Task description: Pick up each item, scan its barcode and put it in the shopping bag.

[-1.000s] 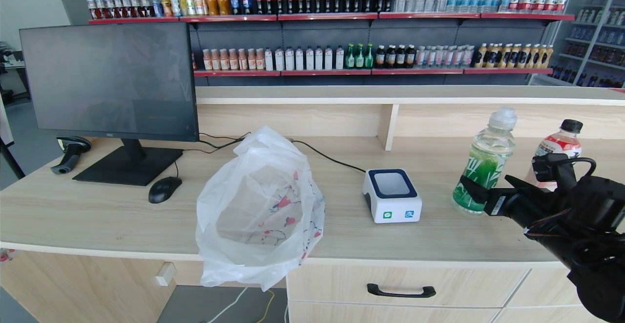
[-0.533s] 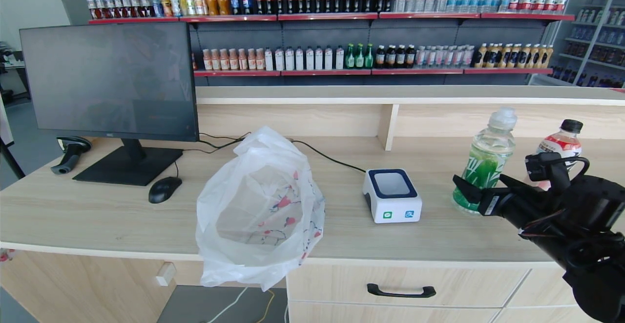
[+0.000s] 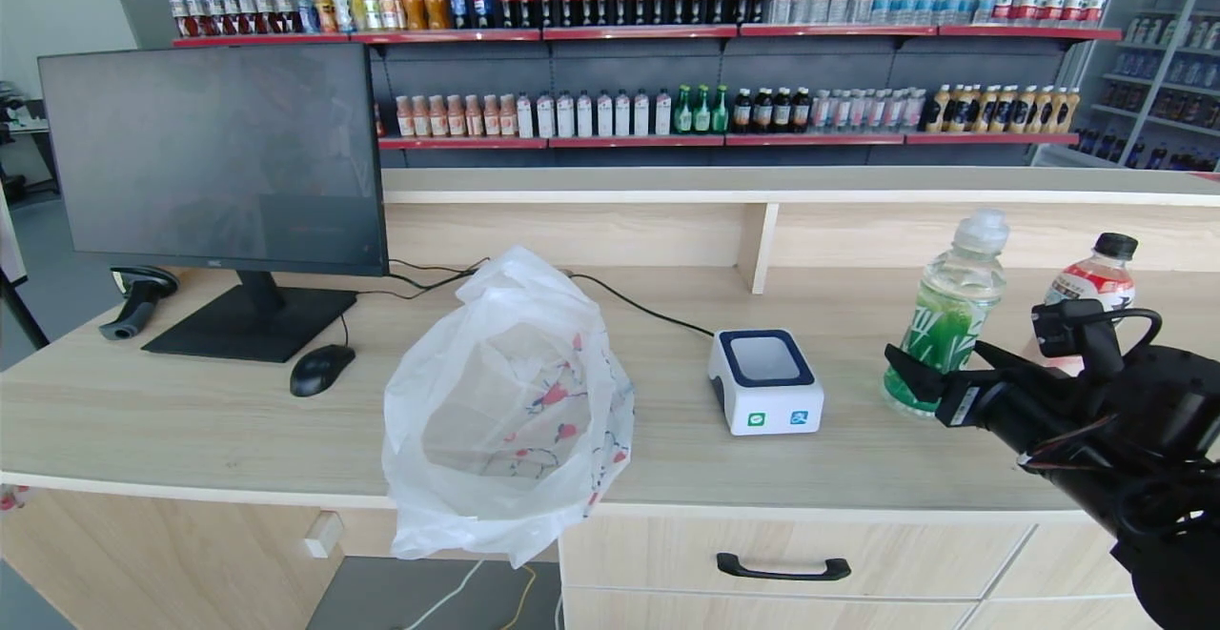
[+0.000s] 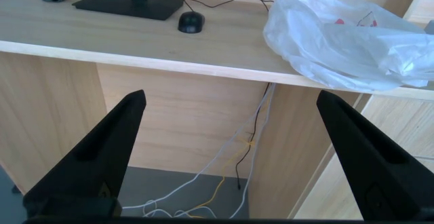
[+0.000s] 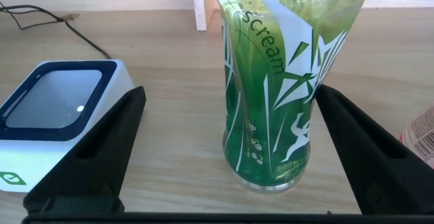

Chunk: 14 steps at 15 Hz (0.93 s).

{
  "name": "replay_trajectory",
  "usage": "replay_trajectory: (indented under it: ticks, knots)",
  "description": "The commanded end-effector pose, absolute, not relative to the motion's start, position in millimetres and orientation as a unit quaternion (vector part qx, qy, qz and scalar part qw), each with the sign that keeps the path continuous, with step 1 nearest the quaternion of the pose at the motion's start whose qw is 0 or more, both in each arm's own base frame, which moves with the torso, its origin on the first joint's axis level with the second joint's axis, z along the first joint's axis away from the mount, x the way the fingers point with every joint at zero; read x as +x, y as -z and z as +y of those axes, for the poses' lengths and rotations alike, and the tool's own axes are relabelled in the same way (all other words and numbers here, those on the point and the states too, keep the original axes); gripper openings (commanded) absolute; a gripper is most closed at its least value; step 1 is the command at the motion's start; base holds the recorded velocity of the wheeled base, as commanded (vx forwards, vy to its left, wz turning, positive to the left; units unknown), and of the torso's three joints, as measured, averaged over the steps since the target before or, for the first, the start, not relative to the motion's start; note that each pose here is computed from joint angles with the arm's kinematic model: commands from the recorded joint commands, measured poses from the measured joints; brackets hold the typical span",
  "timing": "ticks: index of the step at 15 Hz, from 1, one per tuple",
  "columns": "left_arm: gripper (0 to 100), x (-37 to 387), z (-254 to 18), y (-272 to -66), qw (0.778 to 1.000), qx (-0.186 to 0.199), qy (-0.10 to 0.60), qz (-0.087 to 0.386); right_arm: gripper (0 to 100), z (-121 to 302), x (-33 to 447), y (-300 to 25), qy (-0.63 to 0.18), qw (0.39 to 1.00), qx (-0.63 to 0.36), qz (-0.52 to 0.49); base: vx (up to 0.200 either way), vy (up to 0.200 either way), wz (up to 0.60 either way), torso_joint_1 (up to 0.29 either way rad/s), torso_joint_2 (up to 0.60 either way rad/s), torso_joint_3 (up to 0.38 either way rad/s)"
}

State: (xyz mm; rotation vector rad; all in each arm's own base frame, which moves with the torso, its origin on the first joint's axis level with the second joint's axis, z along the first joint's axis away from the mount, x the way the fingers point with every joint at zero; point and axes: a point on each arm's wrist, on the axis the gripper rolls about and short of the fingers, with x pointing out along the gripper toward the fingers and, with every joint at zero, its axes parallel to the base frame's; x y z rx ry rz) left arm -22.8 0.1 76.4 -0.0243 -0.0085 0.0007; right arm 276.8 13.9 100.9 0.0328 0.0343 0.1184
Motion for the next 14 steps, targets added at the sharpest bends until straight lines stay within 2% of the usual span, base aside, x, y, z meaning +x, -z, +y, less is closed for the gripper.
replay_trajectory:
  ticks: [1,14]
  knots:
    - [100,-22.8,0.1,-76.4,1.0,-0.012,-0.001,-0.005,100,13.9,273.4,-106.7,-0.06,0.998,0.016,0.007,0.0,0.0,0.0,0.0,0.0,0.0]
    - [100,-22.8,0.1,-76.4,1.0,-0.012,-0.001,-0.005,100,25.4,265.4,-106.5,-0.082,0.996,0.016,0.013,0.0,0.0,0.0,0.0,0.0,0.0]
